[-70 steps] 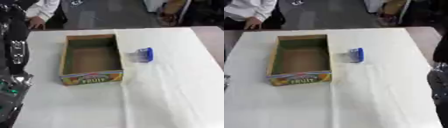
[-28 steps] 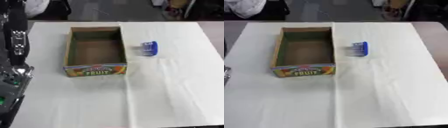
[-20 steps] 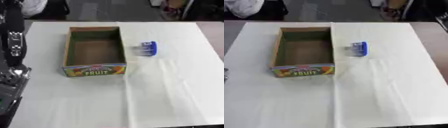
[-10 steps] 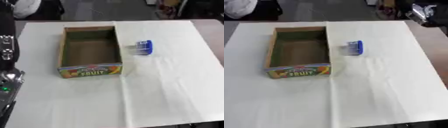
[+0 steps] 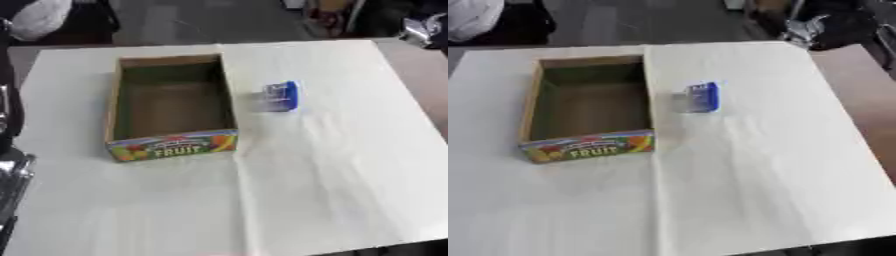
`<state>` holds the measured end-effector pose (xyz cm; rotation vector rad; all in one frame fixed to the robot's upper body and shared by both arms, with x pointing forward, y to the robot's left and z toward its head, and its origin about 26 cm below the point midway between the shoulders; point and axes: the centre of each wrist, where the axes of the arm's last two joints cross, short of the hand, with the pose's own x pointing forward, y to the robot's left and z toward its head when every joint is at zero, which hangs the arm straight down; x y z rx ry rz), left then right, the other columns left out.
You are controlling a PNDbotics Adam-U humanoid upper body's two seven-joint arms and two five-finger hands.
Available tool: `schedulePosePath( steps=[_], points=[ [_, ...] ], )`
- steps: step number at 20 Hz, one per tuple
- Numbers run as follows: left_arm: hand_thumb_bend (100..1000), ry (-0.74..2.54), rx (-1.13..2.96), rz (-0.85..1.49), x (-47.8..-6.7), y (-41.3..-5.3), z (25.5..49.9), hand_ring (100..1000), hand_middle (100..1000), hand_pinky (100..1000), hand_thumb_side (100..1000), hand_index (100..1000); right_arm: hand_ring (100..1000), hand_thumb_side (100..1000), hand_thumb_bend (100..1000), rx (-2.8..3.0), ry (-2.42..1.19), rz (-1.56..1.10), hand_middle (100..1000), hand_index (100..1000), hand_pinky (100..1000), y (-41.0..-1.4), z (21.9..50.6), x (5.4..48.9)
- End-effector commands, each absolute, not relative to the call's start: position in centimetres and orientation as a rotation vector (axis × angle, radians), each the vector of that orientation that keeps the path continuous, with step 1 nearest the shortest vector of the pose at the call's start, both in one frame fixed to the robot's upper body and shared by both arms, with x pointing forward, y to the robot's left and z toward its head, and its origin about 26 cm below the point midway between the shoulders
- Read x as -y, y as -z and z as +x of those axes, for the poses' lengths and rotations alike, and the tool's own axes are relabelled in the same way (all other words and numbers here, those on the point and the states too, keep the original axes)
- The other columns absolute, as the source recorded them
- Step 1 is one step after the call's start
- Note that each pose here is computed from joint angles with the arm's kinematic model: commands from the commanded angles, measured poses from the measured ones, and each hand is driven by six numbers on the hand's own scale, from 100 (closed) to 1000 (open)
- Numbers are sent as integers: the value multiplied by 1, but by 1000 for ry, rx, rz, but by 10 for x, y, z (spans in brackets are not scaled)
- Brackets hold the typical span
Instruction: Pick up objects on the table and place them in the box.
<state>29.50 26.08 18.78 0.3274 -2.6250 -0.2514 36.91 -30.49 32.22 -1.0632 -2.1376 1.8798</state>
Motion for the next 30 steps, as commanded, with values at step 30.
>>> schedulePosePath(
  steps=[30],
  points=[
    [415,223,2759,227,-241,-219,302,740,935,900,825,867,792,1000,447,1918,-2102,-1204,779,845,721,-345,394,318]
  ],
)
